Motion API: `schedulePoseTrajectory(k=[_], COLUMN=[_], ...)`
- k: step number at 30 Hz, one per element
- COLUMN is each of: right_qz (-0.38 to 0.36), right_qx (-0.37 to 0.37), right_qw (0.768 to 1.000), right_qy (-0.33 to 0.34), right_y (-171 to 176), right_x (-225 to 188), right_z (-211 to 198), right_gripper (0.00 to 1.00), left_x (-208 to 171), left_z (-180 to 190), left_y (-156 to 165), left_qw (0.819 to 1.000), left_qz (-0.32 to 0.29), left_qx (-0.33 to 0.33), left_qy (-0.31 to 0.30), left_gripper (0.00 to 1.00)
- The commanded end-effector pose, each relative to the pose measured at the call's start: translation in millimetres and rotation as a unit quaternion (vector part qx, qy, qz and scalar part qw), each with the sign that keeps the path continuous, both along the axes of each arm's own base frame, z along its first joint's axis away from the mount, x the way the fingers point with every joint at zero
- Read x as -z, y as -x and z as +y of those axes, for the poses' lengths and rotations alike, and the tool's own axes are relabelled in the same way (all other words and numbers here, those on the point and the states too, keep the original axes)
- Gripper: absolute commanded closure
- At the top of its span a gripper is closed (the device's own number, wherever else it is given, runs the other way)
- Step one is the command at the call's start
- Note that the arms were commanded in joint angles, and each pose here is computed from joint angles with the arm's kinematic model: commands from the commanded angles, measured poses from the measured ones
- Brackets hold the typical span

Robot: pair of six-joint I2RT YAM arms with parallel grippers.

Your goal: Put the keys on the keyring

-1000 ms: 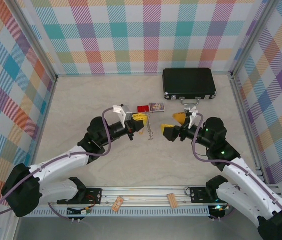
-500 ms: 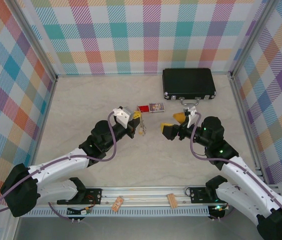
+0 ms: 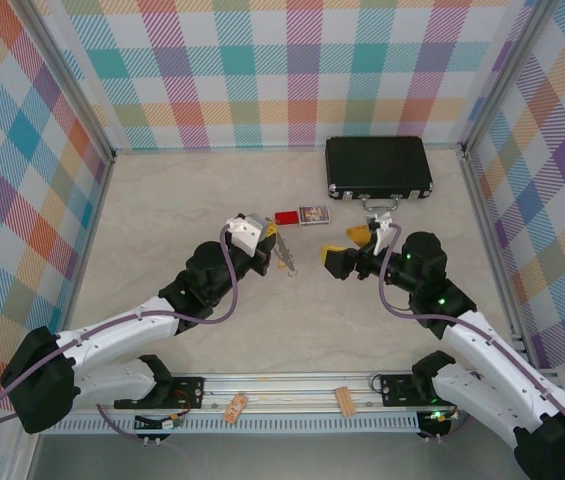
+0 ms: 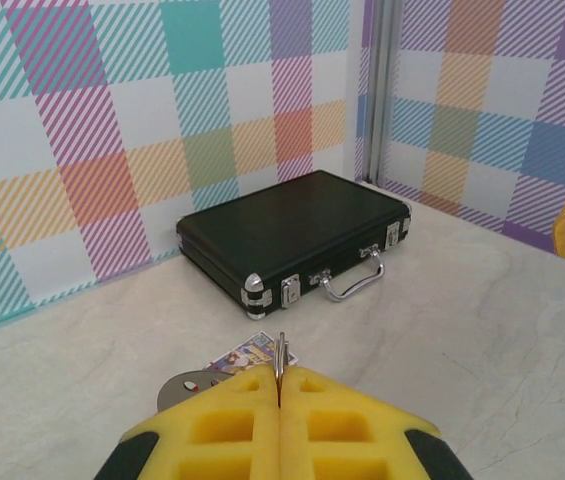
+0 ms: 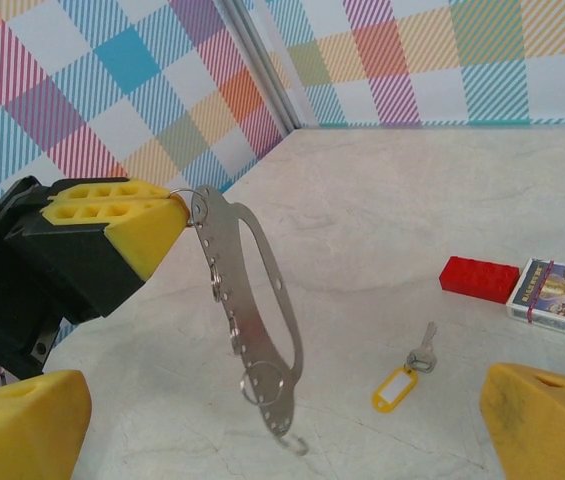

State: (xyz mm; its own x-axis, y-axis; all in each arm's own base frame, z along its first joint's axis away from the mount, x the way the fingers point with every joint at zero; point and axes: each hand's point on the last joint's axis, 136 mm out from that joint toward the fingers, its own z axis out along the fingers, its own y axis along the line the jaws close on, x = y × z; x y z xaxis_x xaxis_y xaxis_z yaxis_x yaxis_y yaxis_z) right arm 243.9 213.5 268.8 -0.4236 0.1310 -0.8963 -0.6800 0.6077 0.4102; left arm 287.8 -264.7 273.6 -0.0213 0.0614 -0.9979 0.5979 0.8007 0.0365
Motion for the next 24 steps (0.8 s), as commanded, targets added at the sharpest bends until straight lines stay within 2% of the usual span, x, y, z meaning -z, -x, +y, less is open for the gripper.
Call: schedulePoseTrajectory(k=[1,4,12,16,20,24], right_qz=[0.013,0.049,0.166,0.238,0.304,0.361], right_qx=[0.009,0.013,0.01,0.008,0.008,0.009], right_qw=[1.0,0.998,0.982,0.965,0.943,0.914], right_qy=[0.009,0.035,0.095,0.11,0.132,0.184], right_y=[-5,-14,-50,-71,-90,-102], right_x=[8,24,70,97,127,154], right_z=[-1,3,24,40,59,78], right_gripper=[0.01,0.04,0.34,0.42,0.58,0.61], left_x=[-17,-10,5,12,18,21], left_z=[4,15,57,85,95,100], left_y=[-1,-5,-7,-6,1,5], left_qw=[1.0,0.999,0.99,0.979,0.979,0.979], left_qz=[-0.016,-0.003,0.01,0.008,0.005,0.002], left_qx=[-0.016,-0.049,-0.141,-0.202,-0.205,-0.206], left_qy=[0.01,0.005,0.002,-0.004,-0.006,-0.01], left_gripper=[1.0,1.0,1.0,1.0,1.0,1.0])
